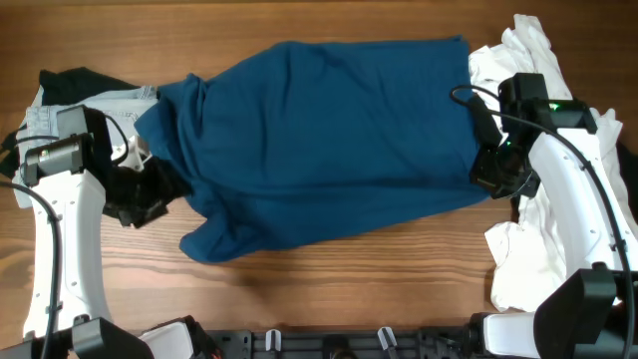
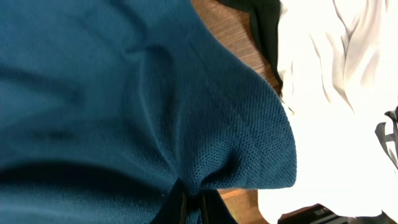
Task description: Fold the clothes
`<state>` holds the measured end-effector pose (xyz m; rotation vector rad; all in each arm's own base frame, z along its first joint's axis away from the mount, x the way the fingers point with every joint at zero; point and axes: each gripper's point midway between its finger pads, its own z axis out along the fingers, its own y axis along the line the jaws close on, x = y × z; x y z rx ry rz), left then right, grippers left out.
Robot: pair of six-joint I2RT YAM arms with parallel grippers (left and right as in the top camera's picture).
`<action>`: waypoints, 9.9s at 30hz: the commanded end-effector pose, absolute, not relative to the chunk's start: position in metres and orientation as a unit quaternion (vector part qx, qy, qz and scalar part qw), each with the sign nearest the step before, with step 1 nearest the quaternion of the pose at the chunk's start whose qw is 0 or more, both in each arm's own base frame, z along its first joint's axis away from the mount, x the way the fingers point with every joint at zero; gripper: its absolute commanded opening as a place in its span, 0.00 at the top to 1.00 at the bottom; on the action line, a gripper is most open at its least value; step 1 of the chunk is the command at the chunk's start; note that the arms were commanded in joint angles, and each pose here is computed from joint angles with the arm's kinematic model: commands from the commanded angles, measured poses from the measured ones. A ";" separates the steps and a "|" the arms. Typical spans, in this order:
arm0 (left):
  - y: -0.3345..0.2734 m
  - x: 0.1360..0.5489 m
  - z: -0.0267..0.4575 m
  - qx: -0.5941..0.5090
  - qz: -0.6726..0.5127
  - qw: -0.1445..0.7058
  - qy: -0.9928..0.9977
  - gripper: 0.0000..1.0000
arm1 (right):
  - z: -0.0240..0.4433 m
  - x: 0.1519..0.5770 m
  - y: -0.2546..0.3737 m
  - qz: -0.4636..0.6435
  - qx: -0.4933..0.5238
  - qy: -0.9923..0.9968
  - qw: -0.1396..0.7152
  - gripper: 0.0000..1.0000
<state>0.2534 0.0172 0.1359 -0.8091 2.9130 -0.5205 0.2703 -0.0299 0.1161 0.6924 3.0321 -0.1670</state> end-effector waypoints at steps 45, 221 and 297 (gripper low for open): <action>-0.008 0.236 0.073 -0.168 -0.050 -0.100 0.979 0.30 | 0.120 0.294 -0.031 -0.043 0.202 0.976 0.066 0.27; 0.123 0.364 0.040 -0.401 -0.068 0.074 0.910 0.96 | 0.060 0.289 -0.047 -0.114 0.177 0.972 -0.108 0.96; 0.011 0.240 0.140 -0.281 -0.201 0.030 0.938 0.96 | 0.057 0.294 0.016 0.036 0.155 0.980 -0.123 0.96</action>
